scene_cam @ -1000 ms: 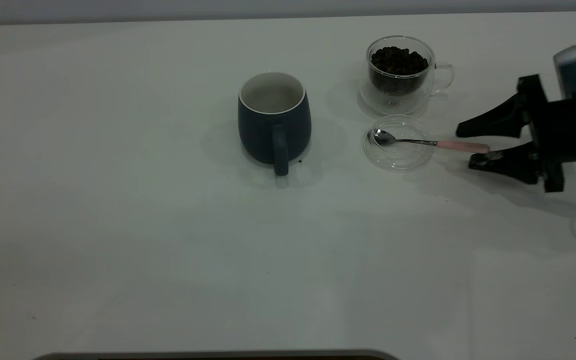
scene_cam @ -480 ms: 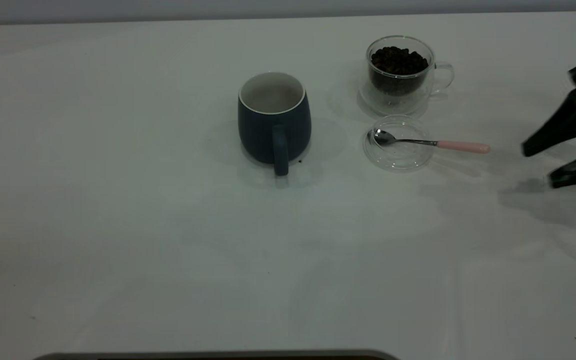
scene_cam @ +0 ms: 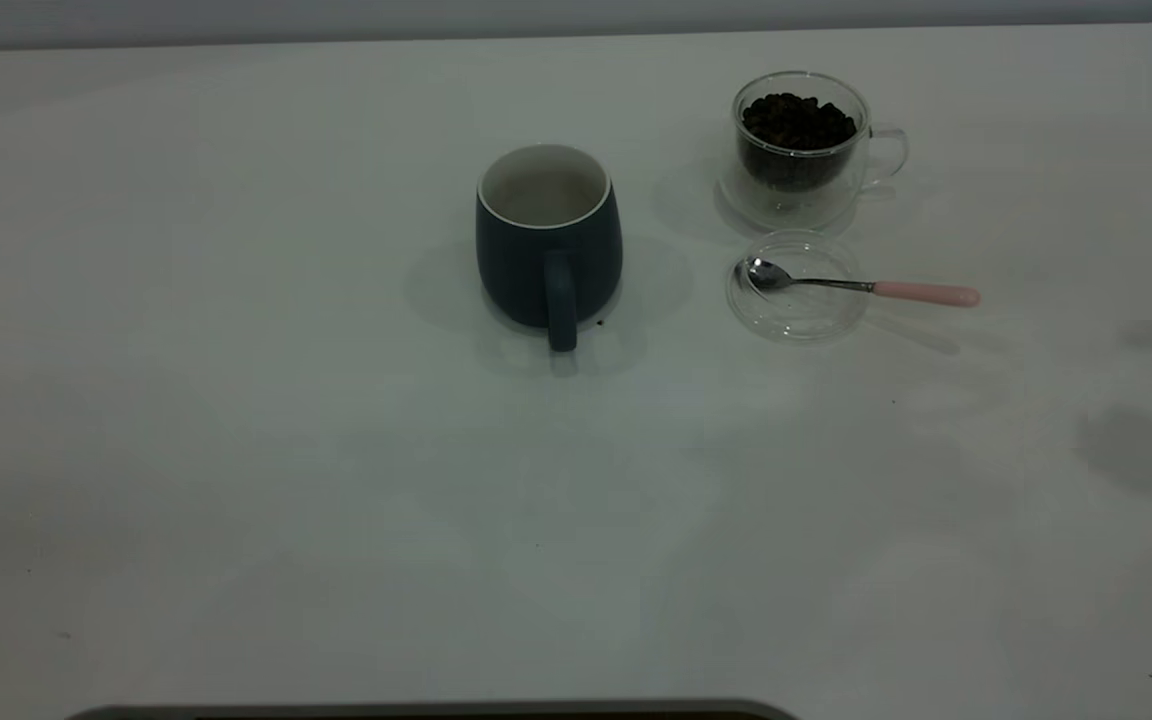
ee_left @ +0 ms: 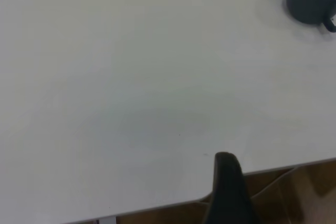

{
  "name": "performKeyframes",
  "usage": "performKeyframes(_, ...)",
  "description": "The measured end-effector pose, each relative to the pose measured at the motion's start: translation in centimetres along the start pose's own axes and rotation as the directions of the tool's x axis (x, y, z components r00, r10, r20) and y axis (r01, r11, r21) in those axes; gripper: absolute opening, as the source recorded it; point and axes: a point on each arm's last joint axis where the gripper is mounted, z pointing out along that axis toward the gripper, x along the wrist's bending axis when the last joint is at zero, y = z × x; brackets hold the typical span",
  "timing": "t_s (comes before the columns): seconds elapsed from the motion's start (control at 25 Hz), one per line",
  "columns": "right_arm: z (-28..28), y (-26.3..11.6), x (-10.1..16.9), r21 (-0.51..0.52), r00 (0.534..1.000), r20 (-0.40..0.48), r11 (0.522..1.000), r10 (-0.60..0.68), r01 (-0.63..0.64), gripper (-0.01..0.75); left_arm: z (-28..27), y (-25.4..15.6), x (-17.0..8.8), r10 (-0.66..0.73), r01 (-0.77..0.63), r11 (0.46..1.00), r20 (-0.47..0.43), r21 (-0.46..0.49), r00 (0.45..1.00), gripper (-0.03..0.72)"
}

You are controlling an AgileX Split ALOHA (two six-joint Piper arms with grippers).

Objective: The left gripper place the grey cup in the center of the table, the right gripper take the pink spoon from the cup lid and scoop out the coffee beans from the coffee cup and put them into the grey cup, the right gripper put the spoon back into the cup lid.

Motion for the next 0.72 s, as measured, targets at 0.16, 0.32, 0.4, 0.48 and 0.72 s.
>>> performKeyframes(0.16, -4.1, -4.0, 1.6, -0.088, 0.989, 0.077, 0.988, -0.124, 0.13, 0.535, 0.0, 0.0, 0.0, 0.0, 0.0, 1.0, 0.0, 0.0, 1.0, 0.565)
performKeyframes(0.32, -7.8, -8.4, 2.5, -0.144, 0.951, 0.192, 0.952, -0.242, 0.271, 0.535, 0.0, 0.0, 0.0, 0.0, 0.0, 1.0, 0.0, 0.0, 1.0, 0.565)
performKeyframes(0.4, -9.5, -10.7, 3.0, -0.183, 0.931, 0.235, 0.928, -0.279, 0.325, 0.535, 0.0, 0.0, 0.0, 0.0, 0.0, 1.0, 0.0, 0.0, 1.0, 0.565)
performKeyframes(0.48, -10.6, -12.8, 3.4, -0.234, 0.913, 0.272, 0.9, -0.304, 0.369, 0.535, 0.0, 0.0, 0.0, 0.0, 0.0, 1.0, 0.0, 0.0, 1.0, 0.565)
performKeyframes(0.72, -11.5, -18.5, 3.8, -0.386, 0.863, 0.341, 0.782, -0.372, 0.49, 0.536, 0.0, 0.0, 0.0, 0.0, 0.0, 1.0, 0.0, 0.0, 1.0, 0.565)
